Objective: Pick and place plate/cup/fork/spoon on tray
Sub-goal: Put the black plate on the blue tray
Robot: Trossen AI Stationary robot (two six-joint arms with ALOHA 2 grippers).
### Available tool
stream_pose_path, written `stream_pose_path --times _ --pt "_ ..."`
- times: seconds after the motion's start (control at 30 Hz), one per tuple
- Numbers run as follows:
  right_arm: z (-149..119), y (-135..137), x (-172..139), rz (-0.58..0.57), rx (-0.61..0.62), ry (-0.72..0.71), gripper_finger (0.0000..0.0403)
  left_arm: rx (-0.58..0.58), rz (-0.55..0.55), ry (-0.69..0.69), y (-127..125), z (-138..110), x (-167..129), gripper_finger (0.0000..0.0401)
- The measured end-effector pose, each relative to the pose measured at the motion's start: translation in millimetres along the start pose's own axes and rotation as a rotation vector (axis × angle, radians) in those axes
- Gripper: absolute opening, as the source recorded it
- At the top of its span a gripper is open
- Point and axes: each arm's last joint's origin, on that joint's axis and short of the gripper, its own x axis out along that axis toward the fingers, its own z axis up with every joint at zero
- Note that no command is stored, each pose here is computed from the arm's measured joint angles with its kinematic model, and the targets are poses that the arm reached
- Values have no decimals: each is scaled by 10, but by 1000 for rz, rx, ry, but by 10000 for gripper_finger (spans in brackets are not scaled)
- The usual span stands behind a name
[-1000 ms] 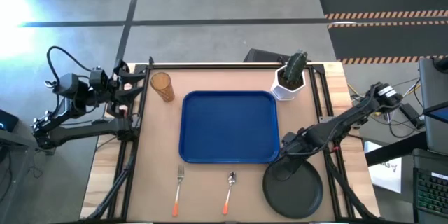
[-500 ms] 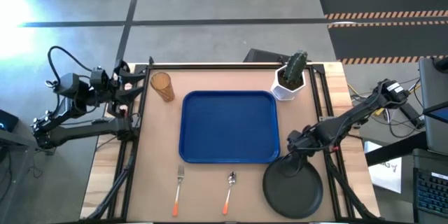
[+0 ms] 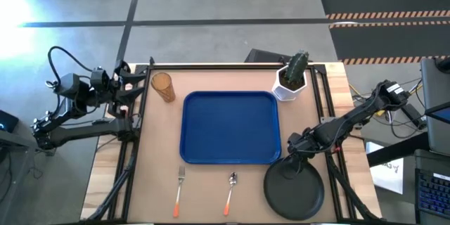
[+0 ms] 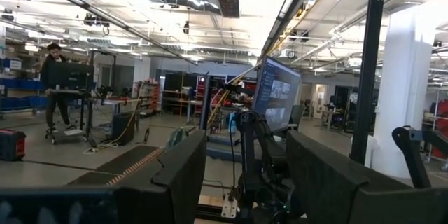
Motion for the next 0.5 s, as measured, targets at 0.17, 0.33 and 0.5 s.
stream_pose_path --times 0.17,0.33,0.5 --pt "-2 -25 47 11 -3 2 120 1 0 0 0 0 0 181" --pt "14 50 76 130 -28 16 23 1 0 0 0 0 0 181" --pt "51 177 -5 207 -5 -24 9 1 0 0 0 0 0 181"
